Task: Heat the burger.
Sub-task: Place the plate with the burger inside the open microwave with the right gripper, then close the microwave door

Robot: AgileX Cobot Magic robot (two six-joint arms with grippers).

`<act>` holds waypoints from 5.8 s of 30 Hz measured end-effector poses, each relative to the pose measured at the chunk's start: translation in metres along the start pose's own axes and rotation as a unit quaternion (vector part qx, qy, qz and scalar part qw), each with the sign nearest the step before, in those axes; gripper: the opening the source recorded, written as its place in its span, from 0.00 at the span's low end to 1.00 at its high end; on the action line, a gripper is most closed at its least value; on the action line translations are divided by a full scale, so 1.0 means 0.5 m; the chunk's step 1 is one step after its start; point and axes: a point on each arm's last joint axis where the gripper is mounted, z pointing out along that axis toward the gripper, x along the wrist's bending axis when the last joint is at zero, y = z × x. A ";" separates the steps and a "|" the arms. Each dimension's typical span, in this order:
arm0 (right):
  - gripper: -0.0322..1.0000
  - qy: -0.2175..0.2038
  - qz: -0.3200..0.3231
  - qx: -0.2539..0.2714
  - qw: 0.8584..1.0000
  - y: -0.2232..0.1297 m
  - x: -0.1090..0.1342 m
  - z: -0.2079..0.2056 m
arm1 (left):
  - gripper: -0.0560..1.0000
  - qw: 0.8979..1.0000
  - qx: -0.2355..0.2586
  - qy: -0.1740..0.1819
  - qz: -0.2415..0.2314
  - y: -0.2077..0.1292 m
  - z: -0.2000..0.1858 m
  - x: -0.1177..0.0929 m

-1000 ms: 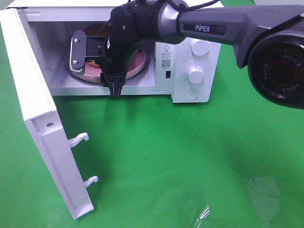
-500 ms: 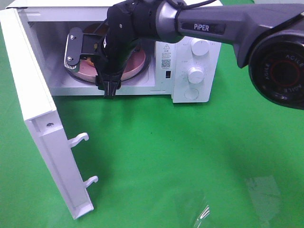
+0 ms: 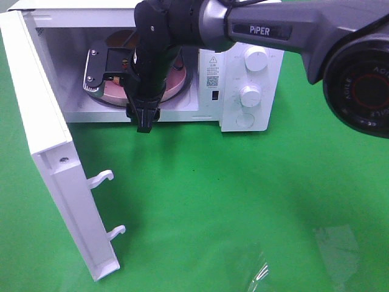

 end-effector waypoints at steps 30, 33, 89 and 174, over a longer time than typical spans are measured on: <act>0.75 -0.035 0.006 -0.032 0.999 -0.084 0.105 -0.170 | 0.96 1.000 0.000 0.000 0.000 0.000 0.000 0.000; 0.75 -0.041 0.047 -0.036 0.997 -0.105 0.115 -0.211 | 0.96 1.000 0.000 0.000 0.000 0.000 0.000 0.000; 0.75 -0.033 0.506 0.012 0.862 -0.375 0.440 -0.669 | 0.96 1.000 0.000 0.000 0.000 0.000 0.000 0.000; 0.71 -0.334 0.653 -0.124 0.669 -0.461 0.596 -0.788 | 0.96 1.000 0.000 0.000 0.000 0.000 0.000 0.000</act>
